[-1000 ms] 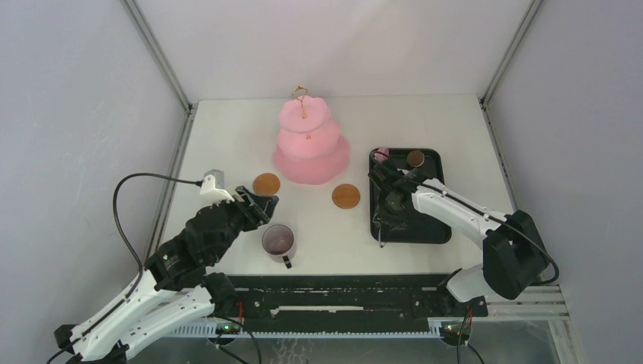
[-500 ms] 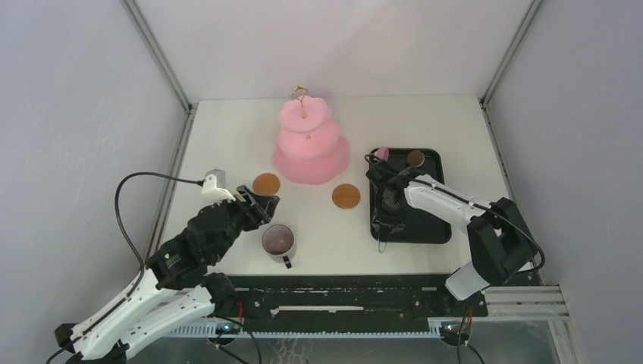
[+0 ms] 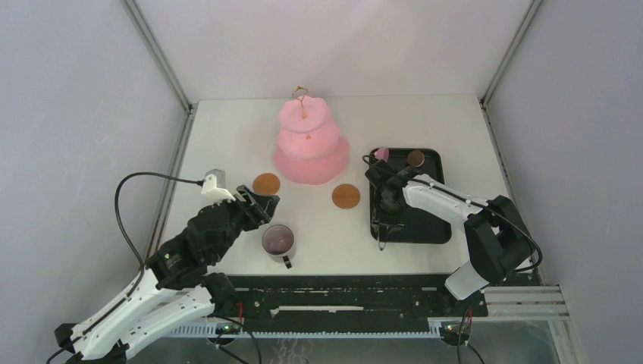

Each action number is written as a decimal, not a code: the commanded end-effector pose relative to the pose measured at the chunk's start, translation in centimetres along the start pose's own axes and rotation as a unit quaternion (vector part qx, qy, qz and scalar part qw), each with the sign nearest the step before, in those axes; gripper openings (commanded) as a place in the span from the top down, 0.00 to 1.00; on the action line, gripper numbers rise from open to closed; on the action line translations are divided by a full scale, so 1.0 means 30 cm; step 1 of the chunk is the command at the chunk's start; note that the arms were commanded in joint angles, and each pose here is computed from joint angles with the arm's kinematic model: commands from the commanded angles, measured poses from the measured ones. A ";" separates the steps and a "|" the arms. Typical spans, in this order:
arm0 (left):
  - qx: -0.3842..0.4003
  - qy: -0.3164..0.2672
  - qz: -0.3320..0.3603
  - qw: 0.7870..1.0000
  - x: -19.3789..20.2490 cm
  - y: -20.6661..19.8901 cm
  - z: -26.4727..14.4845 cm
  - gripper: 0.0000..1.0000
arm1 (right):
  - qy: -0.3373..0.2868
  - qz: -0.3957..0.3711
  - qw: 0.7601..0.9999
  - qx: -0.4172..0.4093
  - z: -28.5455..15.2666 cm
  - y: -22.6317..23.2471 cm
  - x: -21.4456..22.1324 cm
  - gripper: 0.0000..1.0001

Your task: Serve the afternoon tea

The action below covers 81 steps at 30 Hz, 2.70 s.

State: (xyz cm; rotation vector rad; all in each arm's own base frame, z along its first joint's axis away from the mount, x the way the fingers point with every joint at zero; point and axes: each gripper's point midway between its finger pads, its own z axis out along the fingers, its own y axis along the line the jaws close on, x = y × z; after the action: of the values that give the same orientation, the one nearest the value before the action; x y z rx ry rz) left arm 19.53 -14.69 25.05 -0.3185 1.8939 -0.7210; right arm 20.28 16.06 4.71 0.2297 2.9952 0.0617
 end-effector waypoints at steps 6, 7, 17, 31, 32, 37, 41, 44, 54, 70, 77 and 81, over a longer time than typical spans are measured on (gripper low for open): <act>0.026 -0.022 -0.024 0.999 -0.058 -0.056 -0.020 0.35 | -0.024 0.000 1.000 -0.007 -0.024 0.006 -0.024 0.63; 0.027 -0.023 -0.024 0.999 -0.061 -0.056 -0.021 0.35 | -0.031 0.000 1.000 -0.005 -0.037 0.004 -0.027 0.65; 0.029 -0.032 -0.024 0.999 -0.085 -0.054 -0.046 0.35 | -0.095 -0.001 0.995 -0.019 -0.177 0.023 -0.056 0.72; 0.019 -0.047 -0.013 0.999 -0.124 -0.033 -0.079 0.35 | -0.121 -0.051 0.989 -0.071 -0.293 0.273 -0.094 0.74; 0.018 -0.047 -0.012 0.999 -0.124 -0.030 -0.080 0.35 | -0.122 -0.057 0.988 -0.076 -0.295 0.302 -0.101 0.74; 0.010 -0.046 -0.004 0.999 -0.121 -0.015 -0.083 0.34 | -0.115 -0.080 0.986 -0.085 -0.273 0.432 -0.136 0.74; 0.007 -0.046 0.001 0.999 -0.123 -0.010 -0.086 0.34 | -0.114 -0.100 0.984 -0.095 -0.263 0.535 -0.163 0.74; 0.006 -0.046 0.002 0.999 -0.124 -0.008 -0.089 0.34 | -0.113 -0.115 0.982 -0.098 -0.248 0.602 -0.178 0.74; 0.005 -0.041 0.001 0.999 -0.115 -0.006 -0.086 0.34 | -0.107 -0.138 0.978 -0.115 -0.201 0.752 -0.222 0.74; -0.005 -0.036 0.002 0.999 -0.085 0.015 -0.064 0.34 | -0.108 -0.140 0.975 -0.135 -0.107 0.854 -0.298 0.74; -0.009 -0.034 0.009 0.999 -0.070 0.021 -0.049 0.34 | -0.114 -0.141 0.975 -0.130 -0.064 0.876 -0.342 0.72; -0.012 -0.032 0.013 0.999 -0.060 0.026 -0.039 0.35 | -0.121 -0.138 0.974 -0.130 -0.052 0.878 -0.367 0.68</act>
State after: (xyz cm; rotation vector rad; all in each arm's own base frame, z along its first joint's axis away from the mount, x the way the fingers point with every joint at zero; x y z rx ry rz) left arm 18.82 -12.36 25.76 -0.3338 1.8713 -0.6626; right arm 32.61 39.43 7.19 -0.1940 2.7948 0.3128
